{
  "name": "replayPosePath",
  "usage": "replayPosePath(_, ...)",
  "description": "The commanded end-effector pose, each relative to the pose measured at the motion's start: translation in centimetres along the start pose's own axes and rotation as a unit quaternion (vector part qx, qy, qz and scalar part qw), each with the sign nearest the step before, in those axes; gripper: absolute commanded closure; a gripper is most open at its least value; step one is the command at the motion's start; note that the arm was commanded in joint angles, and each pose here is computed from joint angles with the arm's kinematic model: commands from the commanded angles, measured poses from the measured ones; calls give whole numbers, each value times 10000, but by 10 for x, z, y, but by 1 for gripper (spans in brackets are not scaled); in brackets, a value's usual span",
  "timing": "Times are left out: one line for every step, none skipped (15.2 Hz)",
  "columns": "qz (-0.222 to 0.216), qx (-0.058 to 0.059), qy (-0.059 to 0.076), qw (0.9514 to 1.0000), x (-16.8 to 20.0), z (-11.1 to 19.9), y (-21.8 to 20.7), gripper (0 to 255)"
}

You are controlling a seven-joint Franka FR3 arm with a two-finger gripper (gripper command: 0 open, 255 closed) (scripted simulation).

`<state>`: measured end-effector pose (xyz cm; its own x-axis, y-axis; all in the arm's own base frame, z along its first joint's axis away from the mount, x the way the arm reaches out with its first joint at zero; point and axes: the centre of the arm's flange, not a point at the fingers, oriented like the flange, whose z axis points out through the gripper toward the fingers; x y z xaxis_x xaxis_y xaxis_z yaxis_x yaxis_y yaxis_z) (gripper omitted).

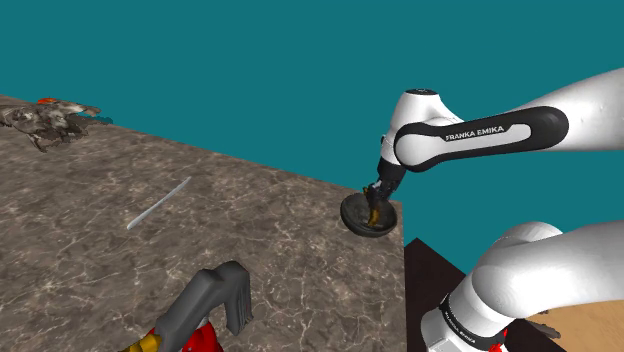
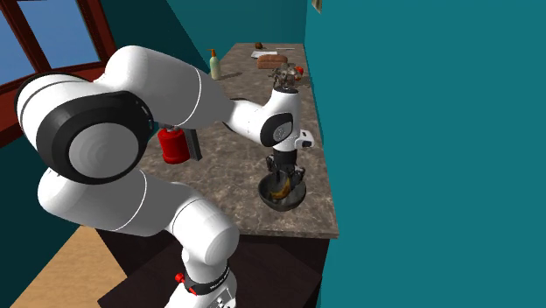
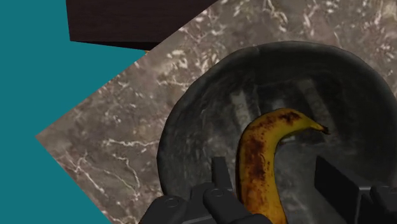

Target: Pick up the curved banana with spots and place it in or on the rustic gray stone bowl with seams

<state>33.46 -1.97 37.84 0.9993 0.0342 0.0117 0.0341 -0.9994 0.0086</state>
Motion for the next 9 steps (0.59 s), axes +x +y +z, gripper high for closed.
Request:
replayPosePath(0, 0, 0, 10000, 0, 0, 0, 0)
replayPosePath(0, 0, 0, 10000, 0, 0, 0, 0)
replayPosePath(0, 0, 0, 10000, 0, 0, 0, 0)
replayPosePath(0, 0, 0, 10000, 0, 0, 0, 0)
replayPosePath(0, 0, 0, 10000, 0, 0, 0, 0)
replayPosePath(0, 0, 0, 10000, 0, -13, 0, 0)
replayPosePath(0, 0, 0, 10000, 0, -26, 0, 0)
replayPosePath(0, 0, 0, 10000, 0, -40, 0, 0)
replayPosePath(0, 0, 0, 10000, 0, -50, 0, 0)
